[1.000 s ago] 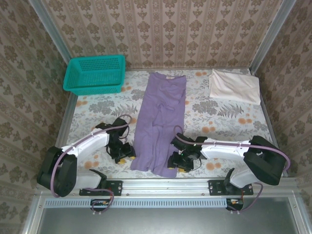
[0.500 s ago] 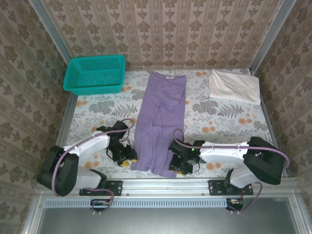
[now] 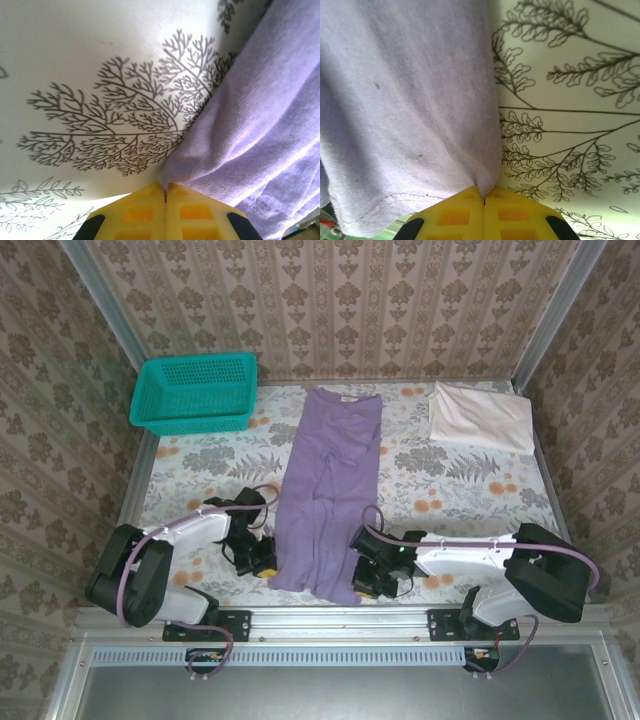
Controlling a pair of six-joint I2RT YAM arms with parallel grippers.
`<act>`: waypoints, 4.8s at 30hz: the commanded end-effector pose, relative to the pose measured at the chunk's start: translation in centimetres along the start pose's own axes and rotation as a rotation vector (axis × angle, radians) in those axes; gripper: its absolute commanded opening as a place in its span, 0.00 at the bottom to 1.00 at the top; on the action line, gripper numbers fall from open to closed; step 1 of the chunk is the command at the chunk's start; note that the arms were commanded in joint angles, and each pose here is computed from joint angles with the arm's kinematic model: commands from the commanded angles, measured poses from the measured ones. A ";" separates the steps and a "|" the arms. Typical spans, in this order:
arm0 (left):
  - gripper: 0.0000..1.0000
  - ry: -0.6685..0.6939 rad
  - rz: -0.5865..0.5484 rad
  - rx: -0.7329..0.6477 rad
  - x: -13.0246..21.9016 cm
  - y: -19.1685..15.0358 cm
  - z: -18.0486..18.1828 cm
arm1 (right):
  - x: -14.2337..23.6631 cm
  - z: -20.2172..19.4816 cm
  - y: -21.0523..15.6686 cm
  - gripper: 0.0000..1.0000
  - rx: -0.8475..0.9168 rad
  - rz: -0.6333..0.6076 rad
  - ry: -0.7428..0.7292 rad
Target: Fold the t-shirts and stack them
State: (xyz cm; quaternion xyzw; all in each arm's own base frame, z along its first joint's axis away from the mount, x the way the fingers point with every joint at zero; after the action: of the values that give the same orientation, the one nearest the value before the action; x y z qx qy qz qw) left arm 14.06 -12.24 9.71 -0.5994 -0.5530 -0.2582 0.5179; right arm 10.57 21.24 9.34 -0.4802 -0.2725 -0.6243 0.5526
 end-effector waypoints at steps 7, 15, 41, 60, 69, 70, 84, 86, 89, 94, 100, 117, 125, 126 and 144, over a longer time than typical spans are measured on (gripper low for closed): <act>0.00 0.132 -0.082 -0.005 4.0 -1.8 0.6 | 2.7 -1.7 0.7 0.00 -0.056 -0.067 0.133; 0.00 0.155 -0.077 0.008 4.8 -3.2 1.4 | 3.2 -3.3 -0.3 0.00 -0.107 -0.056 0.155; 0.00 -0.265 -0.120 -0.013 14.1 12.1 -11.3 | 14.8 4.4 16.0 0.00 -0.305 -0.326 0.476; 0.21 -0.251 -0.216 0.177 13.2 27.8 -12.8 | 11.5 2.2 31.9 0.44 -0.472 -0.263 0.305; 0.38 -0.264 -0.385 0.088 18.5 22.7 -14.0 | 16.0 0.2 28.7 0.48 -0.378 -0.333 0.300; 0.37 -0.275 -0.378 0.050 18.0 21.4 -14.4 | 15.7 0.4 27.5 0.43 -0.362 -0.320 0.314; 0.31 -0.196 -0.209 -0.179 5.5 14.1 -15.8 | 6.2 5.4 20.2 0.22 -0.180 -0.168 0.302; 0.30 -0.088 -0.215 -0.196 3.9 14.3 -14.6 | 5.0 4.8 20.0 0.22 -0.186 -0.156 0.270; 0.29 0.076 -0.234 -0.210 1.9 14.4 -11.8 | 2.6 2.5 19.3 0.22 -0.222 -0.128 0.201; 0.29 0.126 -0.187 -0.183 -0.6 11.9 -7.9 | -0.4 -1.4 17.0 0.21 -0.230 -0.045 0.096; 0.34 0.116 -0.156 -0.181 -1.7 6.9 -5.9 | -0.8 -4.8 12.7 0.21 -0.222 0.019 0.038; 0.46 -0.073 -0.281 -0.360 8.5 4.8 -13.2 | 10.2 1.0 13.3 0.31 -0.114 -0.214 0.273; 0.40 -0.130 -0.239 -0.411 5.1 11.1 -19.3 | 7.6 3.4 21.2 0.18 -0.108 -0.181 0.215; 0.39 -0.130 -0.229 -0.416 4.2 11.7 -19.7 | 7.1 3.5 21.9 0.18 -0.105 -0.173 0.210; 0.48 0.117 -0.388 -0.121 1.7 15.5 -12.5 | 2.7 -3.5 23.3 0.26 -0.325 -0.111 0.181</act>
State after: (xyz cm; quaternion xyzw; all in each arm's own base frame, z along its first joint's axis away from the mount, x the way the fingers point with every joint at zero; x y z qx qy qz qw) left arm 31.92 -22.97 11.22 -0.5493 -0.6165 -0.3979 0.3997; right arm 33.90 13.20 8.75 -0.4082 -0.1528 -0.7527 0.4934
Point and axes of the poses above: each hand's point on the last joint's axis, 136 mm out from that joint toward the fingers, its own x axis back along the fingers, its own z axis along the line the jaws close on, y = z × x, the point moved 9 cm from there along x, back along the fingers, and after that the axes turned 3 degrees about x, right-handed, at the moved point
